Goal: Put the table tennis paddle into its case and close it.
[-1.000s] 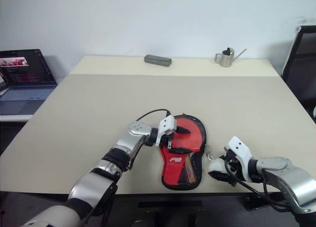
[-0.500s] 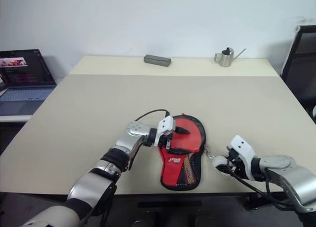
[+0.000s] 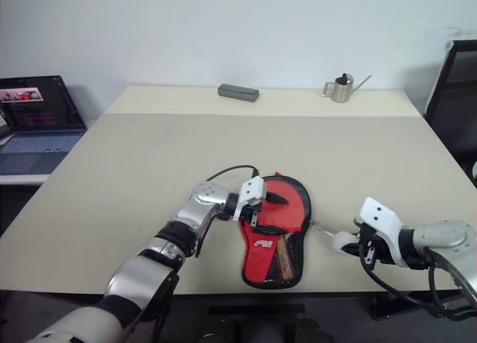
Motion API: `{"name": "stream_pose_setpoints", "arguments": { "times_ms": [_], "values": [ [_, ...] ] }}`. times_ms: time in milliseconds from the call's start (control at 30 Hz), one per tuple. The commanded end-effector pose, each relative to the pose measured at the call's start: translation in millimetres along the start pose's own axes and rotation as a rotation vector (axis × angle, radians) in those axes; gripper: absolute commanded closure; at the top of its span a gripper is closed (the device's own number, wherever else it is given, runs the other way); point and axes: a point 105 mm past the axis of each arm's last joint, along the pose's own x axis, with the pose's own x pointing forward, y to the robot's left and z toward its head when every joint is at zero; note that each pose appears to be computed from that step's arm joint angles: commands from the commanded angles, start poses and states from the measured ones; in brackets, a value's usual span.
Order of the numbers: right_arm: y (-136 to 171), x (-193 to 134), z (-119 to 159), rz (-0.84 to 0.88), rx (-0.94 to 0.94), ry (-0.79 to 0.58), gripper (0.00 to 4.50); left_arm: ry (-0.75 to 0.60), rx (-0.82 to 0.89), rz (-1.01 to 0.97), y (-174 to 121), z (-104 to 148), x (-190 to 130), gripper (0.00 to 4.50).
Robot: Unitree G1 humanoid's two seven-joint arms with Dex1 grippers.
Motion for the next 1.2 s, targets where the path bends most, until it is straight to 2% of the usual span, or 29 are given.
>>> {"name": "stream_pose_setpoints", "arguments": {
  "times_ms": [33, 300, 700, 1033, 1200],
  "values": [
    [6.6, 3.1, 10.1, 0.011, -0.11, -0.003, 4.08, 0.166, -0.067, -0.146, -32.1, -42.5, 16.4, 0.0],
    [20.4, 18.0, 3.6, 0.06, -0.173, 0.023, 4.08, 0.25, -0.024, -0.201, -37.3, -49.0, 24.1, 0.0],
    [44.1, 4.9, 2.2, 0.157, -0.186, 0.038, 4.08, 0.269, -0.019, -0.209, -40.1, -52.7, 27.7, 0.0],
    [97.2, -7.2, -13.9, 0.381, -0.262, 0.131, 4.08, 0.273, -0.024, -0.22, -43.1, -54.9, 29.0, 0.0],
    [129.6, -14.4, -10.8, 0.509, -0.318, 0.132, 4.1, 0.272, -0.026, -0.225, -44.1, -54.7, 29.9, 0.0]
  ]
}}
